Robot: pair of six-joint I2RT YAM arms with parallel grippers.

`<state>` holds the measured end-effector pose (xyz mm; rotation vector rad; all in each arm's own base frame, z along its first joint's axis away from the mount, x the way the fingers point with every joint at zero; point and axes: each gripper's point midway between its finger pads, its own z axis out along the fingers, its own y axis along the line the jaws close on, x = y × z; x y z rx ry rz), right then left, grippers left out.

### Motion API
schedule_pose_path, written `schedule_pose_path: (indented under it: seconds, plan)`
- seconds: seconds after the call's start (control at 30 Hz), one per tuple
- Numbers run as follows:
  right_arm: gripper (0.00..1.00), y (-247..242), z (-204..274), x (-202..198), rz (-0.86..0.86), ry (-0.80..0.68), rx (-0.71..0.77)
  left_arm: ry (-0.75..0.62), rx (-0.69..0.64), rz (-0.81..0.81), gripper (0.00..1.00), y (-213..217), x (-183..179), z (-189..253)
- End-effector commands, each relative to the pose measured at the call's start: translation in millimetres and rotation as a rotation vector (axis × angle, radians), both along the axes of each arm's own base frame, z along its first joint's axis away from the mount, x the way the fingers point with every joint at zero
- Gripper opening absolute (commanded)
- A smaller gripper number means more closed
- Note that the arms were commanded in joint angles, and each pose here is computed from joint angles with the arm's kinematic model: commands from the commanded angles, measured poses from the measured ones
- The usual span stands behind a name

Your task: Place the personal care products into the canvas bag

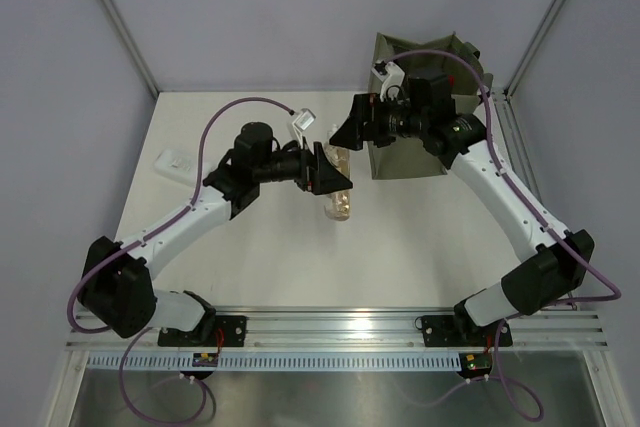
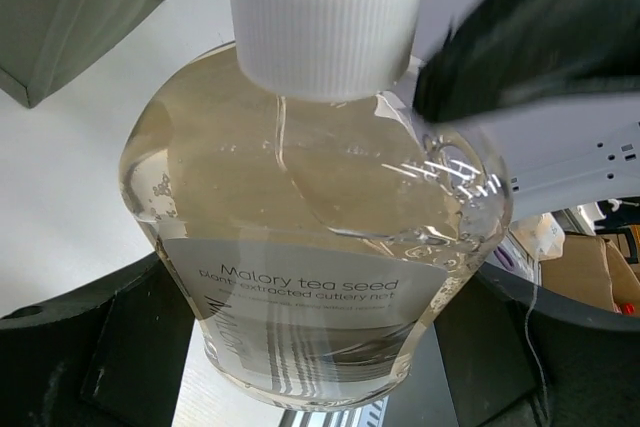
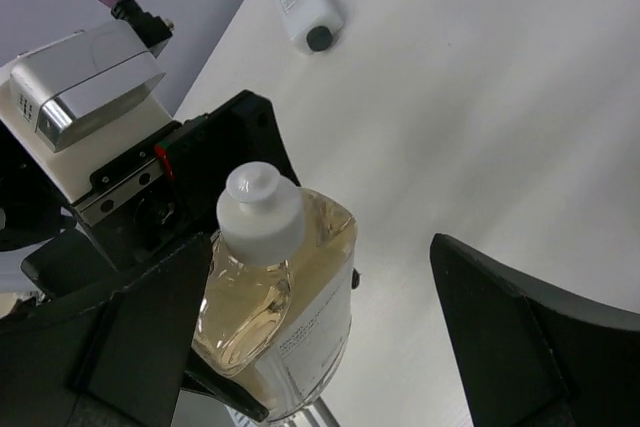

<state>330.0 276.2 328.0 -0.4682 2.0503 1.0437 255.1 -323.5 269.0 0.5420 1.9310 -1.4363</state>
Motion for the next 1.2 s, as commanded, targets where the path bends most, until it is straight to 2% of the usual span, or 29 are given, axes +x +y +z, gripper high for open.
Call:
schedule_pose_path:
  seconds: [0.0, 0.2, 0.33, 0.43, 0.47, 0.53, 0.57, 0.6, 0.67, 0.7, 0.9, 0.93, 0.97, 1.17]
  plan:
    - [1.00, 16, 2, -27, 0.109, 0.078, 0.073, -0.190, -0.127, -0.063, 0.00, -9, -2, 64]
    - [0.99, 36, -26, -43, 0.145, 0.130, 0.037, -0.190, -0.122, -0.056, 0.00, -14, 3, 66]
    - [0.93, 38, -49, -46, 0.114, 0.164, -0.004, -0.206, -0.118, -0.027, 0.00, -14, 10, 71]
    - [0.80, 36, -52, -43, 0.092, 0.158, -0.020, -0.220, -0.117, -0.012, 0.00, -14, 13, 75]
    - [0.69, 36, -52, -43, 0.093, 0.154, -0.025, -0.223, -0.116, -0.008, 0.00, -14, 15, 75]
    - [0.57, 37, -48, -43, 0.105, 0.144, -0.023, -0.220, -0.111, 0.003, 0.03, -13, 16, 74]
    - [0.36, 38, -46, -45, 0.120, 0.144, -0.020, -0.217, -0.109, 0.004, 0.04, -13, 17, 73]
    - [0.26, 39, -38, -44, 0.130, 0.131, -0.011, -0.213, -0.104, 0.013, 0.12, -13, 18, 73]
    - [0.05, 41, -35, -47, 0.168, 0.136, -0.001, -0.208, -0.099, 0.016, 0.20, -13, 19, 71]
    - [0.00, 41, -29, -47, 0.177, 0.135, 0.014, -0.209, -0.099, 0.020, 0.28, -12, 20, 72]
    - [0.00, 26, -10, -33, 0.194, 0.189, 0.122, -0.227, -0.115, 0.015, 0.73, -11, 15, 75]
    - [0.00, 24, -6, -32, 0.194, 0.211, 0.153, -0.225, -0.115, 0.015, 0.93, -10, 15, 74]
    - [0.00, 22, 0, -30, 0.210, 0.208, 0.179, -0.212, -0.112, 0.013, 0.99, -11, 15, 69]
    - [0.00, 22, 17, -40, 0.252, 0.210, 0.257, -0.181, -0.122, -0.017, 0.99, -15, 12, 59]
